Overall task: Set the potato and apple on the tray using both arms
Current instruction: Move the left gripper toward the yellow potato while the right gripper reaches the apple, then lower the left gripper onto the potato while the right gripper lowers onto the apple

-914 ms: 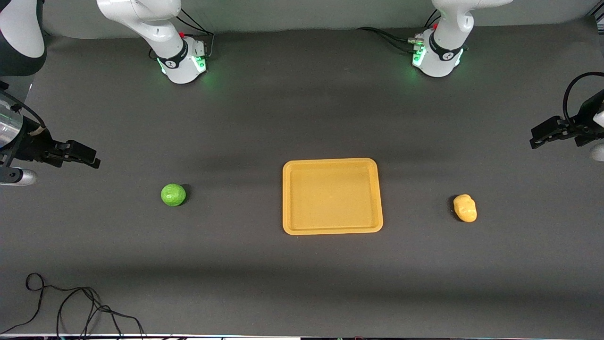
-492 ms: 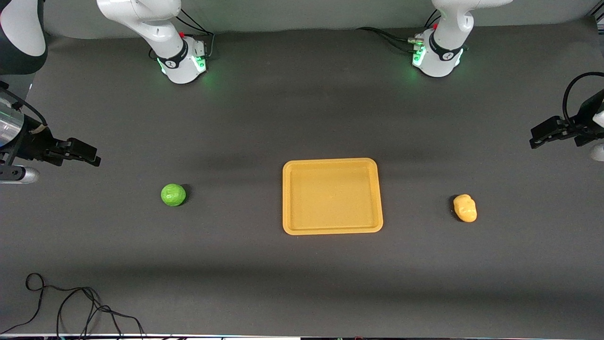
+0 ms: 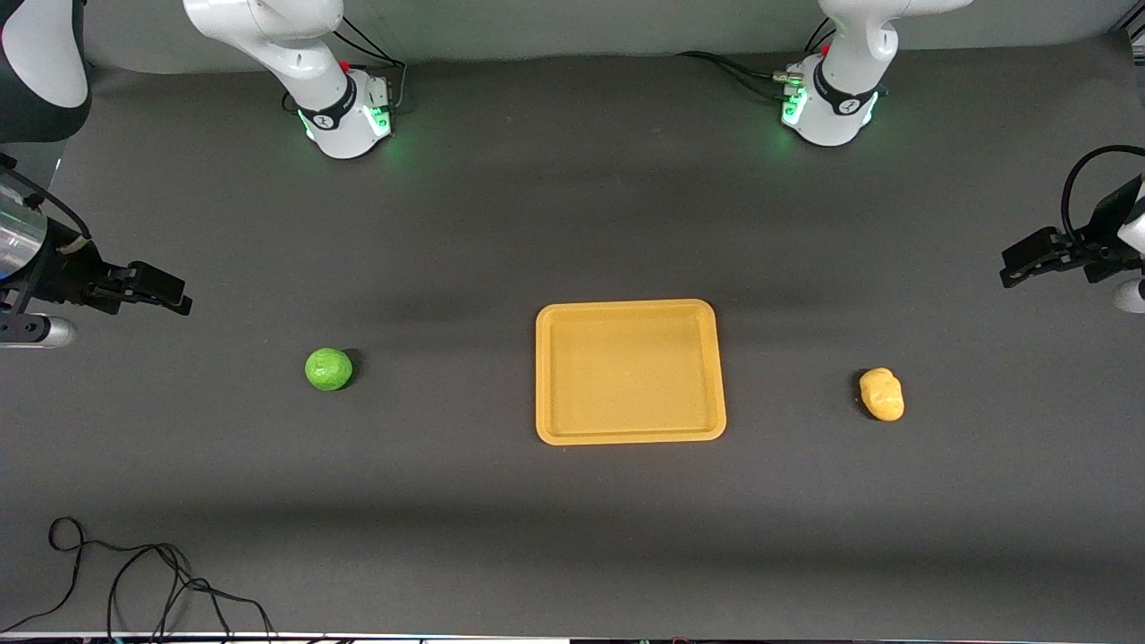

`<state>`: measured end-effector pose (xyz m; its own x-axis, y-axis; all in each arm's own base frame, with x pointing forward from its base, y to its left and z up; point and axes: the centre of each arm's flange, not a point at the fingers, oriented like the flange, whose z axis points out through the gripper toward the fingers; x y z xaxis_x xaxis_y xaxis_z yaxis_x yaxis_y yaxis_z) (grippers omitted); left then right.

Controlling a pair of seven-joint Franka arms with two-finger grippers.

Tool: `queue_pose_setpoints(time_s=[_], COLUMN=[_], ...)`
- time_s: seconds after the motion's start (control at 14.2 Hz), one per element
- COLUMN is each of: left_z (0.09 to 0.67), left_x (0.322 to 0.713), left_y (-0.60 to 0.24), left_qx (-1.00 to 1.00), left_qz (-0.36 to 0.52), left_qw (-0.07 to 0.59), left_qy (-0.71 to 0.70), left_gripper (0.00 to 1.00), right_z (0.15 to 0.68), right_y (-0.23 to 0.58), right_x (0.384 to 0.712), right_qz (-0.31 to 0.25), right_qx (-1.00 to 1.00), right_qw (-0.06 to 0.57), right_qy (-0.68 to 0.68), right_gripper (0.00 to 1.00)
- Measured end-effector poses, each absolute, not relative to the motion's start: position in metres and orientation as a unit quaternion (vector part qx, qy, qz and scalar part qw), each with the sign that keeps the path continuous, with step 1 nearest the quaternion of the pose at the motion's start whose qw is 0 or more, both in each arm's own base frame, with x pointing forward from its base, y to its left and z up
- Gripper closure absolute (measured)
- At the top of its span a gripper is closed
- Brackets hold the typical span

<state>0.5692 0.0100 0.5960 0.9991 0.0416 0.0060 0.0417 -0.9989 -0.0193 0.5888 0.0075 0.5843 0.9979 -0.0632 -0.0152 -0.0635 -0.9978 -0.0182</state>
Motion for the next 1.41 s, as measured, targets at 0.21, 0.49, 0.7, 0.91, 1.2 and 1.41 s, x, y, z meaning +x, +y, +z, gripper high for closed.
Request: queue_pose_setpoints(time_s=[0.21,0.49,0.7,0.91,1.2,1.41], left_z=[0.584,0.552,0.515,0.462,0.396,0.327], left_x=[0.572,0.58,0.59,0.606,0.616,0.618], left_y=[0.01,0.01,0.01,0.01,0.009,0.009], left_qx=[-1.0,-1.0,-1.0,-1.0,-1.0,-1.0], left_qz=[0.001,-0.004,0.003,0.012,0.003,0.007], left_qw=[0.01,0.009,0.008,0.007,0.005,0.002], left_qy=[-0.021,-0.02,-0.02,-0.019,-0.019,-0.018], left_gripper=[0.0,0.0,0.0,0.0,0.0,0.0], right_z=[0.584,0.584,0.575,0.565,0.55,0.533], right_y=[0.008,0.008,0.008,0.008,0.017,0.024], right_x=[0.589,0.591,0.594,0.601,0.608,0.615], right_qz=[0.007,0.001,0.006,0.004,0.012,0.016], right_qx=[-0.999,-0.999,-0.999,-0.999,-1.0,-1.0], right_qw=[0.009,0.01,0.009,0.009,0.009,0.009], right_qy=[0.032,0.033,0.033,0.033,0.026,0.02], right_gripper=[0.0,0.0,0.0,0.0,0.0,0.0])
